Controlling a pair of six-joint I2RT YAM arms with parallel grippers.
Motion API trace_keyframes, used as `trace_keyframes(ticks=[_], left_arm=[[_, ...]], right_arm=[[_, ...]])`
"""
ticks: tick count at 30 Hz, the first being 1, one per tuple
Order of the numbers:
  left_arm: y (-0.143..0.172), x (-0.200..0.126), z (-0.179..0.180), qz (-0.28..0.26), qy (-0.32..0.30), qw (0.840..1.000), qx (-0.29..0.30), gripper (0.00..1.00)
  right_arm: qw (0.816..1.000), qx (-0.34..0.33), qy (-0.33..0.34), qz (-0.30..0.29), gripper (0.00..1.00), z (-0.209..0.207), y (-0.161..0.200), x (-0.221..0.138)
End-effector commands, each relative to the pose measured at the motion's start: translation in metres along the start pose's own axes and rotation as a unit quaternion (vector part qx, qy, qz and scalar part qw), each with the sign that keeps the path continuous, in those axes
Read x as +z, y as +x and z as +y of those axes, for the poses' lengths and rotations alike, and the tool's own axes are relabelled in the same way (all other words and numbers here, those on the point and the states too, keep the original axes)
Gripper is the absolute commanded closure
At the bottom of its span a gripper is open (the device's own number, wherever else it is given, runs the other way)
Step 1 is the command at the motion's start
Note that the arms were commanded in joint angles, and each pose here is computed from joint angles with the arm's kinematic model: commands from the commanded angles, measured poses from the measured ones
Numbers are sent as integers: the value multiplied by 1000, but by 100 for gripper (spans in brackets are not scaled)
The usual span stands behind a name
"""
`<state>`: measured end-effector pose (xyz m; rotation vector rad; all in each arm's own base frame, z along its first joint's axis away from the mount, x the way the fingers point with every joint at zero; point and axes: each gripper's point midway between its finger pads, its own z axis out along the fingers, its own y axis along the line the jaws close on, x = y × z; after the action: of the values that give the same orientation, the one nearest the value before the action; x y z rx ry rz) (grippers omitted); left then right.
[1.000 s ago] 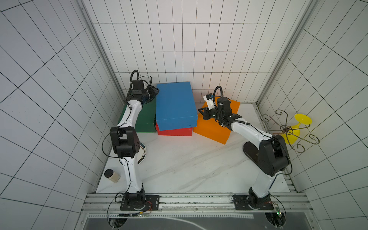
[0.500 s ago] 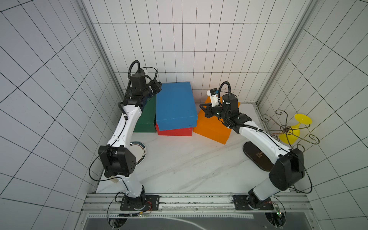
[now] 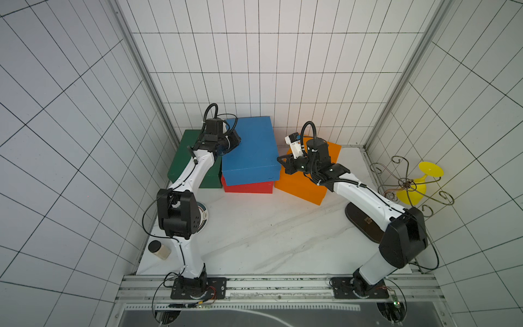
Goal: Stack the shoeboxes
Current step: Adjust the shoebox at the center of the board.
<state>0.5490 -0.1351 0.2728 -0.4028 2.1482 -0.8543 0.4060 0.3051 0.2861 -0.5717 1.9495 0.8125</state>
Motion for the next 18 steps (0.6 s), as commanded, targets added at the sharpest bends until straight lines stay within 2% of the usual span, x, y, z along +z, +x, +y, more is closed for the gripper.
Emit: trace_keyframes(ticks=[1,6,9,14,18], left_arm=[[5,7,8,4,-7,1000,1,96],[10,10,18,8,-18,1000,0,96],[9,9,20,6,-21,1000,1,96],[5,6,15,2,-15,1000,4,96],[-8,-5,-2,-5,-2,1000,14,96]], right_arm=[[998,16,-4,52,100,-5,48,12],[996,33,4,82,100,-14,77,20],[996,37,5,86,100,-15,82,21],[997,22,13,69,100,-12,63,13],[998,4,33,45,100,-10,37,-6]])
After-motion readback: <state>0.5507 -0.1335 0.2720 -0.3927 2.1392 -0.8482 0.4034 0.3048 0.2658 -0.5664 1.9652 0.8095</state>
